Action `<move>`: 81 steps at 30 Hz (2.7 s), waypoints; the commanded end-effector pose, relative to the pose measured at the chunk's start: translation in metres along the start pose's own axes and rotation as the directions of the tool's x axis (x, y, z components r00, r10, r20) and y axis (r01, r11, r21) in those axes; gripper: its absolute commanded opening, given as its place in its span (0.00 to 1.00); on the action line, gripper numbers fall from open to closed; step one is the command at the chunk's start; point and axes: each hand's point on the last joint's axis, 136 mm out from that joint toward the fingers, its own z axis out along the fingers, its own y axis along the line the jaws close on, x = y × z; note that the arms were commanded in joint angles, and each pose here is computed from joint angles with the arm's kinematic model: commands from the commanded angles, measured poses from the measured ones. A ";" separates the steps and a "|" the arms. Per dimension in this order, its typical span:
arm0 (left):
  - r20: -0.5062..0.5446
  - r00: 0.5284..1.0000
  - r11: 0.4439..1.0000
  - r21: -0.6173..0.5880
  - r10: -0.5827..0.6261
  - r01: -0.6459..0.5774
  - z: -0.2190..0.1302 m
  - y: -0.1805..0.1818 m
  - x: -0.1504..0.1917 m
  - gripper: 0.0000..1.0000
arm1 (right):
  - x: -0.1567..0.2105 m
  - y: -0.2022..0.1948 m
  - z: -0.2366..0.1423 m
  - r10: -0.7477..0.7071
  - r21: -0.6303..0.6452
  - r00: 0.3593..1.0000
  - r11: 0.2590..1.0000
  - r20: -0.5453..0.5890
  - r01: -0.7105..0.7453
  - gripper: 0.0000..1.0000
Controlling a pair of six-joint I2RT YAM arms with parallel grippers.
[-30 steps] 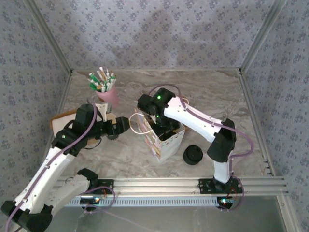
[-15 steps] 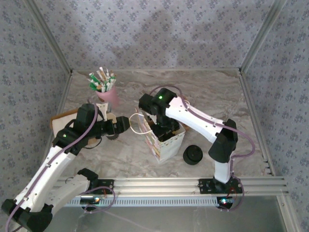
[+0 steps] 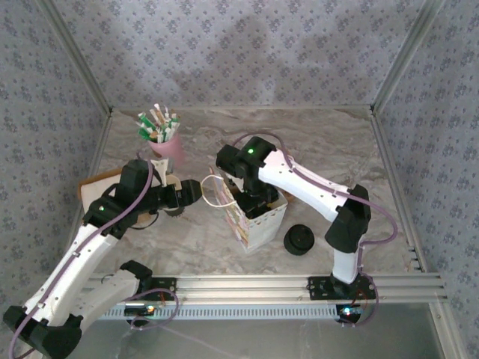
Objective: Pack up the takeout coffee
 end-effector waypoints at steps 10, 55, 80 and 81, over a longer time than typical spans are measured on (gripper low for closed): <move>0.023 0.999 1.000 -0.004 0.022 -0.022 -0.007 -0.005 -0.008 0.94 | 0.002 -0.001 -0.011 -0.030 -0.017 0.997 0.999 0.066 0.031 0.64; 0.022 1.000 1.000 -0.010 0.020 -0.020 -0.007 -0.005 -0.009 0.93 | 0.000 -0.002 -0.011 -0.027 -0.018 0.994 0.999 0.109 0.029 0.64; 0.022 1.000 1.000 -0.009 0.020 -0.020 -0.007 -0.005 -0.009 0.93 | 0.000 -0.002 0.002 -0.013 -0.034 0.998 0.999 0.069 0.016 0.64; 0.022 1.000 1.000 -0.008 0.020 -0.020 -0.007 -0.005 -0.009 0.93 | 0.000 -0.002 0.003 -0.012 -0.035 0.998 0.999 0.067 0.014 0.64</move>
